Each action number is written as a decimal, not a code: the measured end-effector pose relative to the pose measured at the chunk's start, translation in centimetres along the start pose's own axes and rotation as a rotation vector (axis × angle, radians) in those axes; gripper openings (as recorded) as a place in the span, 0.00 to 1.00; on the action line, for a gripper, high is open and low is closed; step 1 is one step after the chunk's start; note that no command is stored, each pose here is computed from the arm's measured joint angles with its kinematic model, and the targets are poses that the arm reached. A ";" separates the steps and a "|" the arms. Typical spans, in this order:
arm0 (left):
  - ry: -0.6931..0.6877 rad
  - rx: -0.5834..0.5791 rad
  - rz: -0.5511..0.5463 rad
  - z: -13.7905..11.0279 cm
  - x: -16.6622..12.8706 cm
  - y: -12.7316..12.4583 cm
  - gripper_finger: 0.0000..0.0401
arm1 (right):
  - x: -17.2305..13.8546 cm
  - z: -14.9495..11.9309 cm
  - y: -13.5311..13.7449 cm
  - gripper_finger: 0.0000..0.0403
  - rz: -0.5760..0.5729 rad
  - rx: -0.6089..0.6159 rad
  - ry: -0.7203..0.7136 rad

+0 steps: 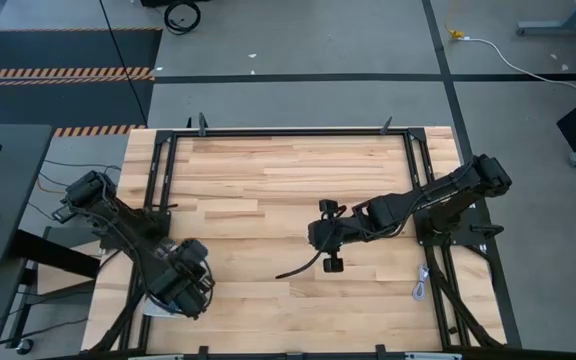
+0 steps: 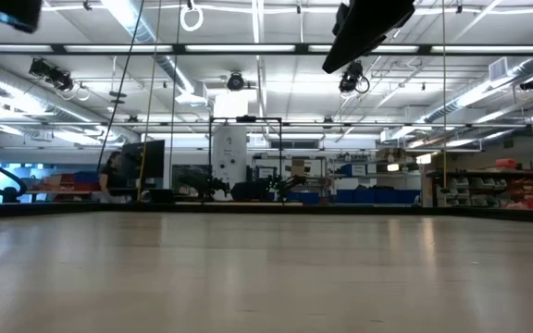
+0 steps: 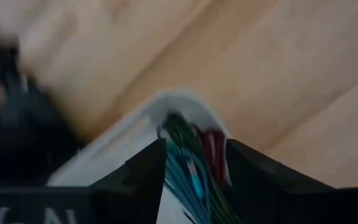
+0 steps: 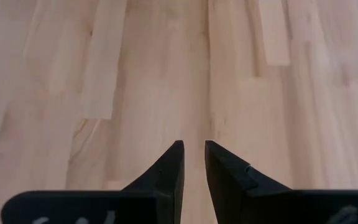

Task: Pick and place USB-C Cables
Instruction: Put the white charger cable into the white bin

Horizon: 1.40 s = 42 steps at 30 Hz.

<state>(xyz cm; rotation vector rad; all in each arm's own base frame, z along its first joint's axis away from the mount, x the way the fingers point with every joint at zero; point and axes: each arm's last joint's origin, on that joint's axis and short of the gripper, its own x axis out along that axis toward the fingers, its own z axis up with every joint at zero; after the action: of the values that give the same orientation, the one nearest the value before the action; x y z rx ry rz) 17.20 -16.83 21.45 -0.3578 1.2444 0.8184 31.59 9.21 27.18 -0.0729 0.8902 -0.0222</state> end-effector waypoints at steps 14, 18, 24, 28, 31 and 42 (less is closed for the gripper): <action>-0.123 0.244 -0.068 5.5 -3.3 -1.0 0.43 | -1.1 -2.3 3.2 0.18 0.011 0.296 0.151; -0.286 0.461 -0.147 6.5 -5.3 -2.2 0.43 | -1.6 -2.8 4.8 0.18 0.034 0.348 0.156; -0.613 0.767 -0.100 7.6 -6.3 -3.9 0.43 | -2.4 -4.2 6.3 0.18 0.048 0.539 0.272; -0.742 0.948 -0.074 8.0 -5.2 -5.3 0.43 | -3.2 -5.8 7.1 0.18 -0.027 0.688 0.400; -0.808 1.048 -0.083 8.2 -3.8 -6.1 0.43 | -4.1 -7.1 7.6 0.18 -0.107 0.792 0.512; -0.977 1.169 -0.364 11.5 1.6 -6.6 0.43 | -5.7 -9.0 10.3 0.18 -0.141 1.074 0.662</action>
<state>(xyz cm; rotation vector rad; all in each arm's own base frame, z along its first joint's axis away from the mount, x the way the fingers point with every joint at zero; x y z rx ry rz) 30.10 -13.25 22.39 0.6927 0.5171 -0.1672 20.90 19.28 25.26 0.9208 1.4266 -0.6808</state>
